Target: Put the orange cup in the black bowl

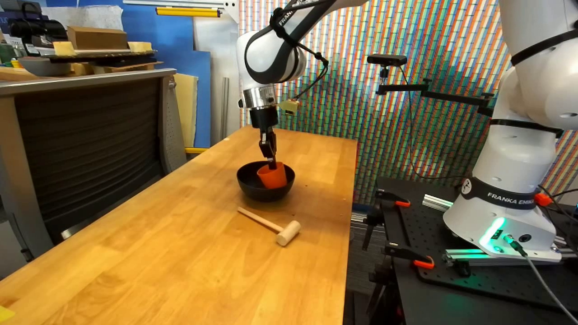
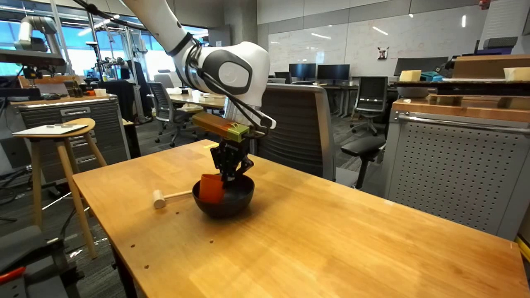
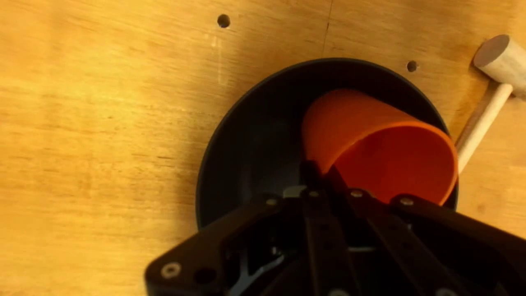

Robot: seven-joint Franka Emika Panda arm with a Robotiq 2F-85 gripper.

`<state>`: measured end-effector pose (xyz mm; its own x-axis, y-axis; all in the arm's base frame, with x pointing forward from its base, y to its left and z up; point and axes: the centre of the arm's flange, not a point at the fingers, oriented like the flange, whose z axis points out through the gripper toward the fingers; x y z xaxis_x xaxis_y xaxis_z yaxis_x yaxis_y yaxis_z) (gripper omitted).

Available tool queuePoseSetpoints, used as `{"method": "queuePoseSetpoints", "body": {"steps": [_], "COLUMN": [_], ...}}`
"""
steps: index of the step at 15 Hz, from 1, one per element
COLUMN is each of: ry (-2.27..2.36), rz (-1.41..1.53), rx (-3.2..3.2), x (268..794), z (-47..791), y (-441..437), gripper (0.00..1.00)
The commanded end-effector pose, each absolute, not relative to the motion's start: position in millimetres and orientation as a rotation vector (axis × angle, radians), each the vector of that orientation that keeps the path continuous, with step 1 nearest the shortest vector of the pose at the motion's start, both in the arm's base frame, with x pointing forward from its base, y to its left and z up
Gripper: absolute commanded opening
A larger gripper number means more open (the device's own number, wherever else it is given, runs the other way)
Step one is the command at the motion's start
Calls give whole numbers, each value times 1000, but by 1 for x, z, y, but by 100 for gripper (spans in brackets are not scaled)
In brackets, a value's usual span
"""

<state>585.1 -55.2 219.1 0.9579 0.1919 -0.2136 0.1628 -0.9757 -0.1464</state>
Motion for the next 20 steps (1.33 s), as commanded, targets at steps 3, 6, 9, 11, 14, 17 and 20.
{"method": "queuePoseSetpoints", "body": {"steps": [3,6,9,11,14,17,20], "ry": [-249,-239,-221,-206,-207,-198,-222], "rz": [171,15,-127,-141,-91,-96,-110], "rx": [-3039,-3089,-3098,-3097,-3058,-3038,-3066], "x": [574,573,569,565,554,541,532], "z": [223,234,246,246,248,265,307], "y": [-56,-58,-63,-67,-71,-78,-86], "gripper": [1,1,2,31,52,74,98]}}
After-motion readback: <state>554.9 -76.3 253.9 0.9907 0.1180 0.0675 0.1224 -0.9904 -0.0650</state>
